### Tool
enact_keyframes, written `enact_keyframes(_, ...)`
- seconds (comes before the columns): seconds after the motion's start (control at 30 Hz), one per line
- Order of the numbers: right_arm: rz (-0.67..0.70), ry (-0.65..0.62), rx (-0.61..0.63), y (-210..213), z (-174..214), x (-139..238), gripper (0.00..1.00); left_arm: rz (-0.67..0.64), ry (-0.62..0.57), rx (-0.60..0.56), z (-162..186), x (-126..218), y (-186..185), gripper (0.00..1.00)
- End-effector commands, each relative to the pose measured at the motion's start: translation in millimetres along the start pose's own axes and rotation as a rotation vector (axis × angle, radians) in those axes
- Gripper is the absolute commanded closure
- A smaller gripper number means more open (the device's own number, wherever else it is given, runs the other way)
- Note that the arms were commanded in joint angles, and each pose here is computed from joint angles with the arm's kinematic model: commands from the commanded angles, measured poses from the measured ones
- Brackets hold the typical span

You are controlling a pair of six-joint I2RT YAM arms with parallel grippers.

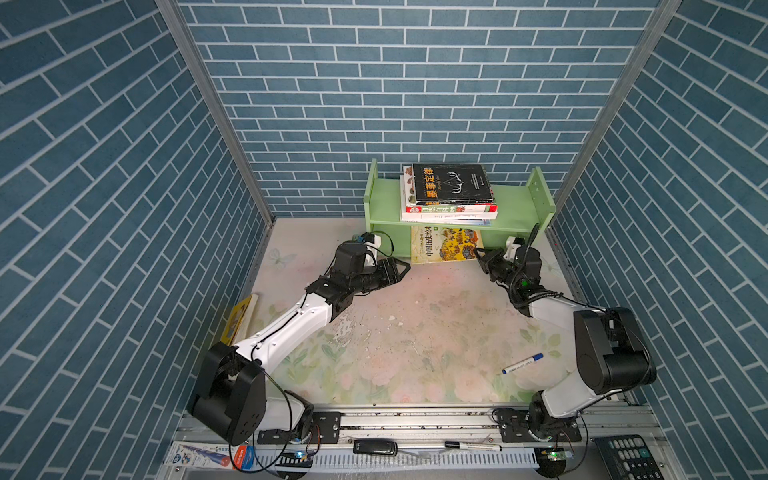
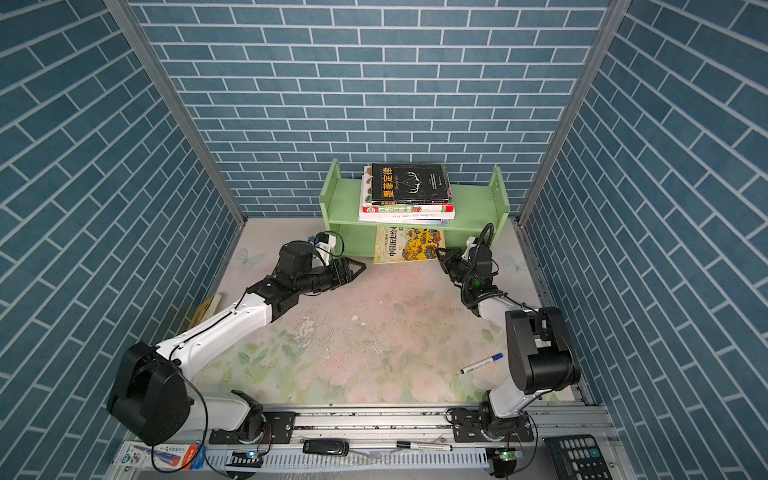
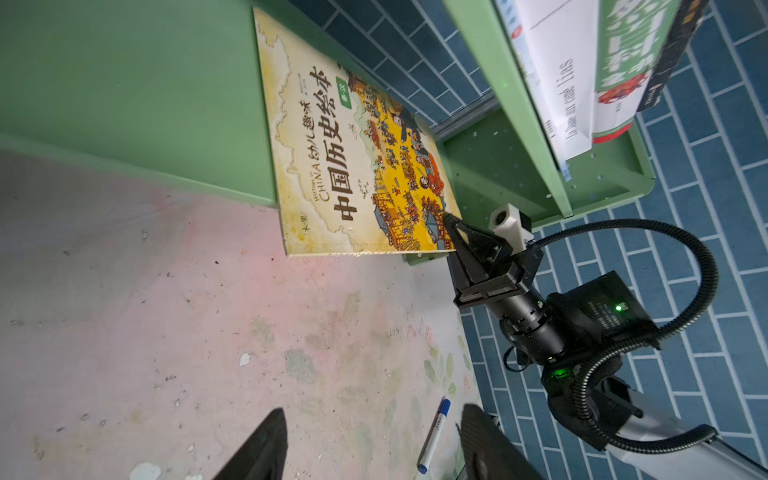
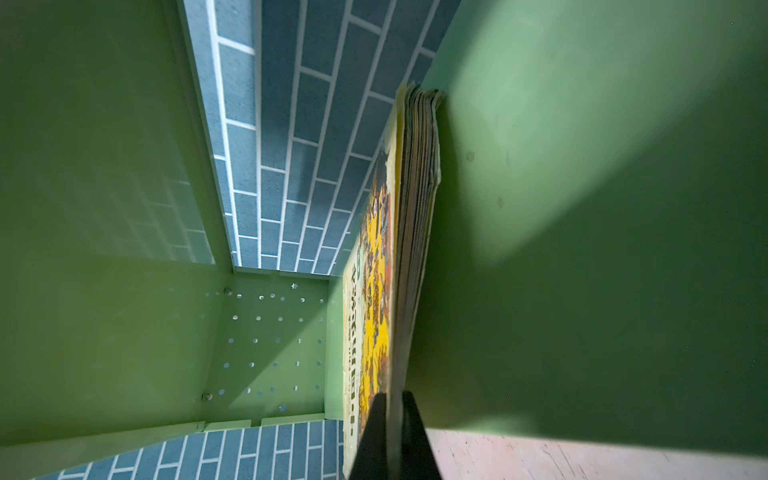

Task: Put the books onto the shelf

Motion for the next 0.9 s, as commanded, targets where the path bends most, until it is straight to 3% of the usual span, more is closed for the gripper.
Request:
enact_keyframes(0.0, 0.003, 0.013, 0.079, 7, -1, -6, 1.00, -0.041, 0.008, -0.018, 6, 6, 7, 0.32)
enact_keyframes(0.63, -0.073, -0.128, 0.088, 3, 2, -19, 1.00, -0.065, 0.010, -0.010, 8, 6, 11, 0.31)
enact_keyframes(0.87, -0.092, -0.118, 0.067, 2, 5, -30, 1.00, -0.066, 0.012, -0.008, 9, 6, 12, 0.31)
Point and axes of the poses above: each gripper's point midway between its finger pads, its own x axis back along the fingers, its own y axis along the line the jaws close on, z = x × y, the point moved 6 cm from there along x, back along the fingers, and after that the axes turned 14 degrees about -x, right-handed, at the moved point
